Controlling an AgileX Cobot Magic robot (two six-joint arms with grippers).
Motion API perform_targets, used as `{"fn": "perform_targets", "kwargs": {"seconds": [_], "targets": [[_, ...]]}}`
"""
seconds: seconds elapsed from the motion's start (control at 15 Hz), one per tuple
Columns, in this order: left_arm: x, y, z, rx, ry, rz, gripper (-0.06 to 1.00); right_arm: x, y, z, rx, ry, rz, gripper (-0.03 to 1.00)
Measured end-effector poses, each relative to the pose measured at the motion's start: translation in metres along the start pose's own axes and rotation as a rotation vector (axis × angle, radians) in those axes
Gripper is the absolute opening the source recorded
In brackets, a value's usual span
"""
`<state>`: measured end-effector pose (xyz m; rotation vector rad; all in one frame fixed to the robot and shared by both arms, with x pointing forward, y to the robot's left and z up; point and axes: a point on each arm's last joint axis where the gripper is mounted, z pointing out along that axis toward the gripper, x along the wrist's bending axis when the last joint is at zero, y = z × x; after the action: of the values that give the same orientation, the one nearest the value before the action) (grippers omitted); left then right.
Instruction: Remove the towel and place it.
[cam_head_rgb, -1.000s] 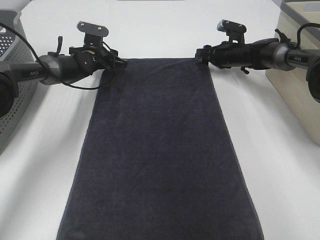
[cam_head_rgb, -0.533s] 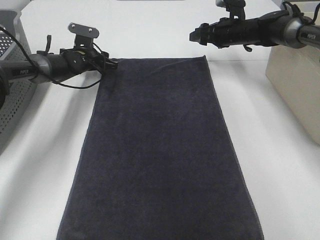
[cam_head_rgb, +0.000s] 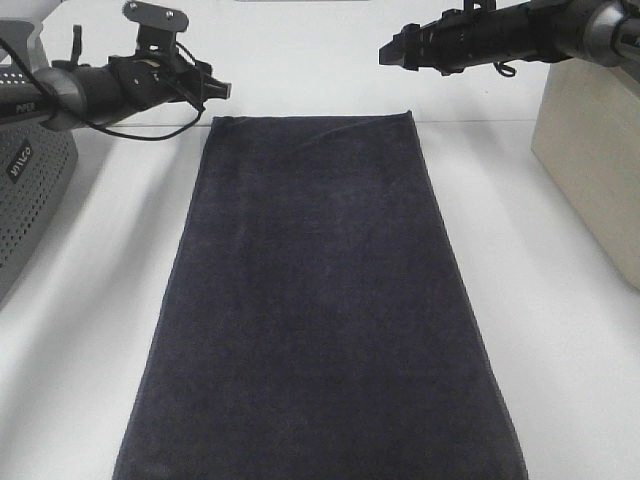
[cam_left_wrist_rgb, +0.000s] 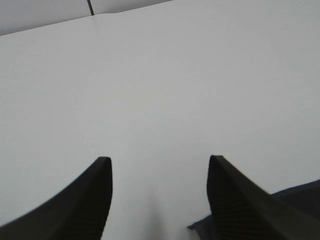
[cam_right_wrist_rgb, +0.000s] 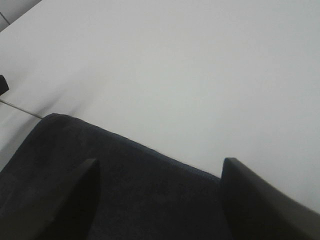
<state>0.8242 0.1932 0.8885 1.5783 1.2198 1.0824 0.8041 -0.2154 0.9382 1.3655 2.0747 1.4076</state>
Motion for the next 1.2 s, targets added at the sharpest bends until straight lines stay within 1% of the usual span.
{"fn": "perform_targets", "kwargs": {"seconds": [0.07, 0.13, 0.27, 0.33, 0.4, 0.47, 0.53, 0.6, 0.67, 0.73, 0.8, 0.87, 0.93, 1.0, 1.13, 1.2], "targets": [[0.000, 0.015, -0.005, 0.006, -0.025, -0.002, 0.54, 0.004, 0.006, -0.006, 0.013, 0.004, -0.006, 0.68], [-0.002, 0.029, -0.011, 0.036, -0.067, -0.003, 0.54, 0.007, 0.011, -0.012, 0.039, 0.002, -0.018, 0.69], [-0.006, 0.059, -0.030, 0.124, -0.181, 0.023, 0.54, 0.018, 0.025, -0.032, 0.118, -0.001, -0.014, 0.71], [-0.009, 0.084, -0.054, 0.234, -0.292, 0.072, 0.54, 0.029, 0.040, -0.061, 0.233, -0.050, 0.004, 0.74], [-0.008, 0.101, -0.068, 0.272, -0.322, 0.077, 0.54, 0.034, 0.048, -0.079, 0.293, -0.098, 0.021, 0.75], [-0.007, 0.109, -0.076, 0.295, -0.332, 0.067, 0.54, 0.037, 0.052, -0.087, 0.317, -0.120, 0.048, 0.77], [-0.004, 0.123, -0.089, 0.333, -0.328, 0.030, 0.56, 0.043, 0.059, -0.106, 0.376, -0.171, 0.085, 0.77], [0.000, 0.140, -0.105, 0.368, -0.309, -0.016, 0.61, 0.050, 0.066, -0.125, 0.418, -0.214, 0.114, 0.78], [0.005, 0.152, -0.119, 0.409, -0.281, -0.047, 0.69, 0.056, 0.073, -0.142, 0.438, -0.259, 0.138, 0.78], [0.011, 0.165, -0.134, 0.441, -0.243, -0.056, 0.76, 0.063, 0.083, -0.161, 0.433, -0.297, 0.148, 0.78], [0.019, 0.175, -0.149, 0.477, -0.193, -0.033, 0.79, 0.066, 0.090, -0.177, 0.427, -0.328, 0.167, 0.78], [0.028, 0.182, -0.161, 0.514, -0.137, -0.031, 0.80, 0.068, 0.096, -0.194, 0.419, -0.346, 0.191, 0.78], [0.043, 0.188, -0.173, 0.549, -0.079, -0.056, 0.80, 0.064, 0.099, -0.210, 0.410, -0.365, 0.222, 0.78], [0.051, 0.189, -0.177, 0.566, -0.059, -0.076, 0.81, 0.060, 0.101, -0.218, 0.397, -0.380, 0.242, 0.78], [0.094, 0.195, -0.195, 0.580, 0.019, -0.170, 0.81, 0.045, 0.105, -0.244, 0.363, -0.434, 0.280, 0.78], [0.112, 0.197, -0.203, 0.581, 0.036, -0.219, 0.81, 0.044, 0.107, -0.253, 0.352, -0.455, 0.288, 0.78]]}}
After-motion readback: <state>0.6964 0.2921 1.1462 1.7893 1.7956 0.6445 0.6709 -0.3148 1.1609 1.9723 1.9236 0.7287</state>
